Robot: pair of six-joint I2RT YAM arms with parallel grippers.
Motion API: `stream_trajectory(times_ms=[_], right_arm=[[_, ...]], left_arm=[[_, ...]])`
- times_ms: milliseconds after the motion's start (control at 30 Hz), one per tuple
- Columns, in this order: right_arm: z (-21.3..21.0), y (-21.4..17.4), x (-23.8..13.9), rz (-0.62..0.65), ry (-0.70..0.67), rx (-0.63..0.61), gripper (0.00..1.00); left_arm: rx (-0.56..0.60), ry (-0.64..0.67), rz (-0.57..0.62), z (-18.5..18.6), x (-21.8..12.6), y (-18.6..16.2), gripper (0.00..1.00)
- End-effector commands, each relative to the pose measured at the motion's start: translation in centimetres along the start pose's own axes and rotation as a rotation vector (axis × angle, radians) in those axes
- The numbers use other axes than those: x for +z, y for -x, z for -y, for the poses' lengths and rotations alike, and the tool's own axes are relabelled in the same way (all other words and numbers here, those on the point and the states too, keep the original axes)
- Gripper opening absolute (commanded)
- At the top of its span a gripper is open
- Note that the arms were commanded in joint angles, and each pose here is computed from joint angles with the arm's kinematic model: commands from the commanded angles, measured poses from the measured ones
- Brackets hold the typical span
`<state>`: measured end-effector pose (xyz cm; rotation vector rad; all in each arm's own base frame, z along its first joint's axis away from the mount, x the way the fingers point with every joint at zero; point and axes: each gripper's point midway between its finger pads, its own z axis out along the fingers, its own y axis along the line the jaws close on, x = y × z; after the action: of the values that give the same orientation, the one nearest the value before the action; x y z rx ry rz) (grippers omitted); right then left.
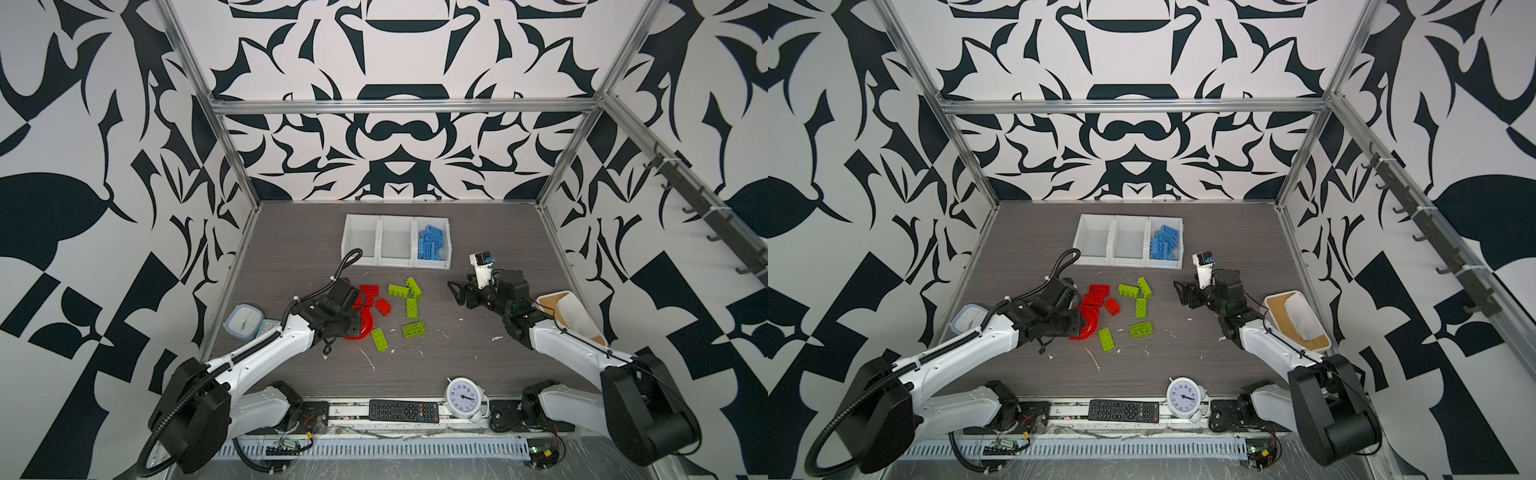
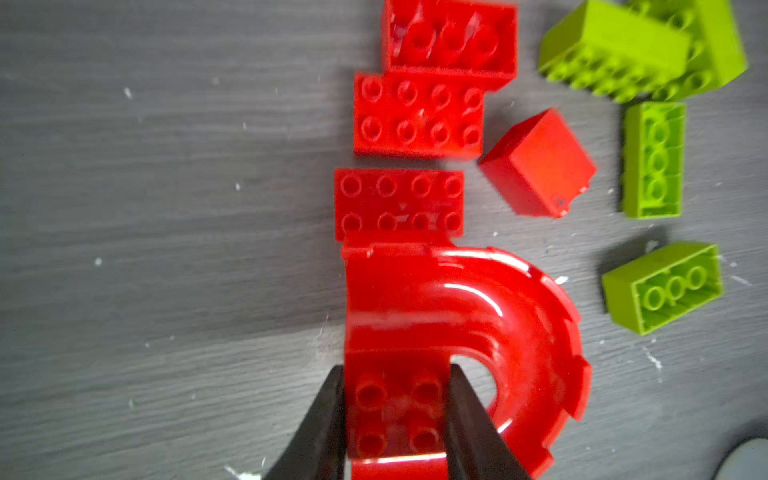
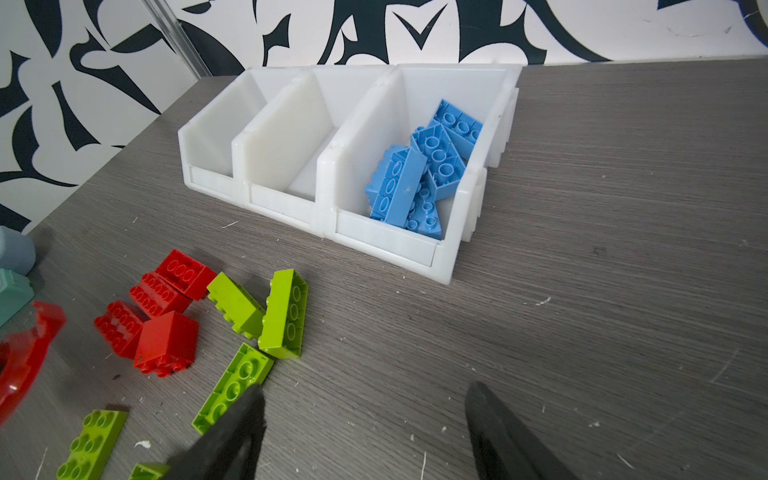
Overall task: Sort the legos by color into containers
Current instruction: 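Carry the red arch piece to the empty compartment nearest the left arm, then lower the red arch piece into the compartment and open the left gripper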
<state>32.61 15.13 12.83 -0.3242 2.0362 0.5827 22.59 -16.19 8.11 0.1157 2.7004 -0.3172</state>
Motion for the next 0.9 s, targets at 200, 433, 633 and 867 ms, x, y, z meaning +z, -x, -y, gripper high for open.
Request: stream_trajectory(times_ms=[200,433,633,867], right_arm=[[-0.5,2.0,0.1,0.05,0.018,-0.012,0.78],[-0.2,2.2,-0.3,0.068,0.0,-0.023,0.78],[-0.2,2.0,-0.2,0.067,0.003,-0.021,0.78],[-0.2,1.7,0.2,0.057,0.01,-0.017,0.78]], left_arm=[[0.117,0.01,0.11,-0.3,-1.4,9.0,0.25],[0.212,-0.002,0.187,1.1,0.2,17.3,0.27],[0.2,-0.022,0.195,0.1,3.7,21.6,0.27],[0.192,-0.047,0.216,-1.1,6.1,25.2,0.27]])
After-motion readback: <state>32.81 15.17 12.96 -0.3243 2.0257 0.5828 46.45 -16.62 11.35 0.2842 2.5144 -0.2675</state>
